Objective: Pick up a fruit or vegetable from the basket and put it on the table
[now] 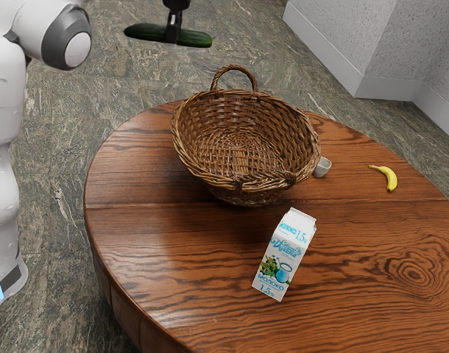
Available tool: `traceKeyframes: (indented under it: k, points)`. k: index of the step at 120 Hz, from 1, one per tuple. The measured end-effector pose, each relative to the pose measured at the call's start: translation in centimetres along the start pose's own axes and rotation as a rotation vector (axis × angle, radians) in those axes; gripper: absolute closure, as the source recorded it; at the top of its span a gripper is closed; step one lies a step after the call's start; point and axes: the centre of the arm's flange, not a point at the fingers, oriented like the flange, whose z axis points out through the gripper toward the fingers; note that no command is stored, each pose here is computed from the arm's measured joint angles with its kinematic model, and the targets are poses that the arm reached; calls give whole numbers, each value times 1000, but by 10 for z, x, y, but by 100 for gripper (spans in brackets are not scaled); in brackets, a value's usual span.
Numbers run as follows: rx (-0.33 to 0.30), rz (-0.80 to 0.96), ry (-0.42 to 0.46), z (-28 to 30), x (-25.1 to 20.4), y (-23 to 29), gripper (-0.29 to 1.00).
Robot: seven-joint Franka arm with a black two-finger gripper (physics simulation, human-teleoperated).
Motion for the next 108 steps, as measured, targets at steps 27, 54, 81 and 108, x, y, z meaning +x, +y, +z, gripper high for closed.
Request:
traceKeyframes:
  k: [27, 54, 81, 108]
  points:
    - [2, -13, 14, 2, 6, 0, 50]
    - [4, 13, 22, 11, 28, 6, 12]
    - [11, 13, 27, 10, 29, 6, 2]
    - [-48, 203, 7, 8, 90, 62, 0]
